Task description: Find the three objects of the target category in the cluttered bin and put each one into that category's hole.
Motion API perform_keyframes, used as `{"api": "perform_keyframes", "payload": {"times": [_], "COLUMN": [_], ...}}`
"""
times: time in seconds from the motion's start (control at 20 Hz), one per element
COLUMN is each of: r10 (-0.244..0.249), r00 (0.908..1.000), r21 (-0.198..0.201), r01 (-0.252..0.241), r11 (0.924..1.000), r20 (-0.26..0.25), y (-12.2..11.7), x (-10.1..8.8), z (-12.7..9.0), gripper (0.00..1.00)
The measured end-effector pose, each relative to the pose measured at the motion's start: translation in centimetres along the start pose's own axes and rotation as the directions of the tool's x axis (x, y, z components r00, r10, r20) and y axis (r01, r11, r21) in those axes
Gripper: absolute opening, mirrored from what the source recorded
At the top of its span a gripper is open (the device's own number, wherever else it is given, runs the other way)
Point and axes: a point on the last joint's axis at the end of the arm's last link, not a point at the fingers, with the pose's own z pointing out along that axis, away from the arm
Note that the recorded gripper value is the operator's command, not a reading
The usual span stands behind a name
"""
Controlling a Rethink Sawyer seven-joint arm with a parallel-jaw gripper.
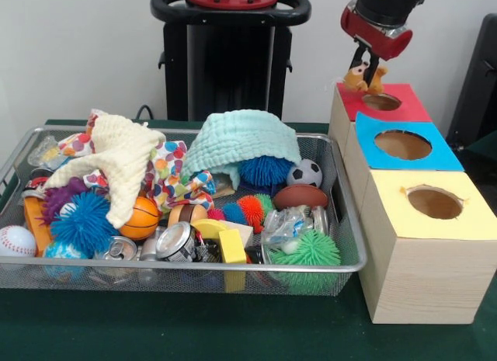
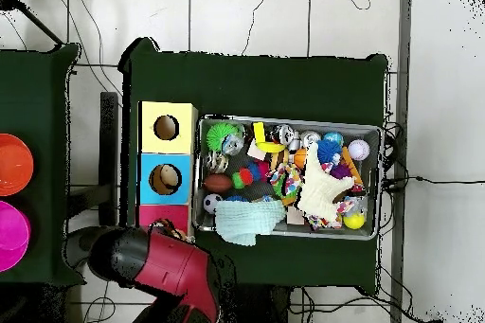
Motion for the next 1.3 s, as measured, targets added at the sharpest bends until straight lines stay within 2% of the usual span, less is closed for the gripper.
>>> {"api": "perform_keyframes", "payload": {"times": [0.55,1.05,1.3], "r10": [0.042,0.073,0.074], "r00": [0.9991,0.9973,0.9972], "r21": [0.029,0.025,0.017], "r01": [-0.042,-0.073,-0.074], "r11": [0.9987,0.9970,0.9971], "r20": [-0.005,0.000,0.004], "y": [-0.1,0.2,0.6], "x": [0.2,0.2,0.1], "z": [1.5,1.4,1.1], "gripper": [0.00,0.00,0.00]}}
